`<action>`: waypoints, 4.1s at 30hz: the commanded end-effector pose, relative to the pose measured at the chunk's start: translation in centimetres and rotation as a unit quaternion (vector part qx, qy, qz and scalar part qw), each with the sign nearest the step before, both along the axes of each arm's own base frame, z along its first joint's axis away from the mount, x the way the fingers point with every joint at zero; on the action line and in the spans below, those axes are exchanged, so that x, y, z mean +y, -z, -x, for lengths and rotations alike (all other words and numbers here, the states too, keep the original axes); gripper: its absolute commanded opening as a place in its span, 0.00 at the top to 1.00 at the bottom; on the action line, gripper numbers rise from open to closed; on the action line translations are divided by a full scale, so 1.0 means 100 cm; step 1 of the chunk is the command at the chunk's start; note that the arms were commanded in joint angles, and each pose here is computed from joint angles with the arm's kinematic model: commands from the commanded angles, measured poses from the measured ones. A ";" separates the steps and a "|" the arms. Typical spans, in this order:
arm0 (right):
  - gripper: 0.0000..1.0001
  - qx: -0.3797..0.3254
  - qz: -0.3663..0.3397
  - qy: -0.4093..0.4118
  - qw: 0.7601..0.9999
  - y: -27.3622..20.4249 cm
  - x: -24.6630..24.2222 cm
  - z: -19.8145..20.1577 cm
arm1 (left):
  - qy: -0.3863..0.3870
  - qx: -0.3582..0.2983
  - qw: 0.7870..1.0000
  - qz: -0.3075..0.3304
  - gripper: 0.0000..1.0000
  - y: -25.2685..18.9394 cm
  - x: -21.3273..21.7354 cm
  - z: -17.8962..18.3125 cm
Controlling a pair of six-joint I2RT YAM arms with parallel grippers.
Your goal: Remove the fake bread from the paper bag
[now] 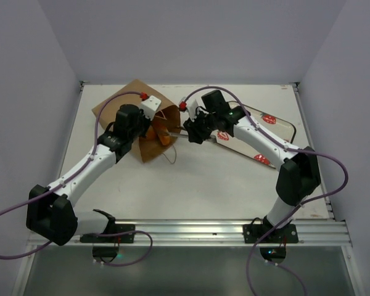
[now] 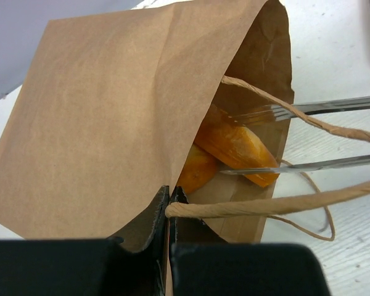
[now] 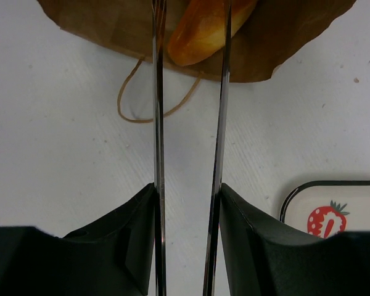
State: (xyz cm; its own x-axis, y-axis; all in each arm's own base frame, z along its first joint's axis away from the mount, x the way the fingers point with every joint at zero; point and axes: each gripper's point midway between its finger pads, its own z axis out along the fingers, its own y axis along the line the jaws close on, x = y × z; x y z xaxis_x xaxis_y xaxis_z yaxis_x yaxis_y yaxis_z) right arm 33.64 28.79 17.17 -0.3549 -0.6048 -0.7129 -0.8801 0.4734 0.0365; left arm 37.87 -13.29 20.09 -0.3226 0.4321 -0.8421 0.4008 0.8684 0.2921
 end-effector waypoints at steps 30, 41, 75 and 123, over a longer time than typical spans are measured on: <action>0.51 0.011 0.092 0.120 0.988 0.058 -0.022 -0.021 | 0.017 0.010 0.979 0.205 1.00 -0.049 -0.058 -0.020; 0.49 0.050 0.091 0.164 0.981 0.058 -0.020 -0.020 | 0.021 0.007 0.978 0.209 1.00 -0.050 -0.059 -0.019; 0.47 0.052 0.080 0.176 0.980 0.039 -0.012 -0.012 | 0.029 0.000 0.979 0.204 1.00 -0.052 -0.055 -0.011; 1.00 -0.042 0.099 0.109 0.988 -0.070 -0.179 0.085 | -0.073 -0.070 0.946 0.308 1.00 -0.110 -0.023 -0.104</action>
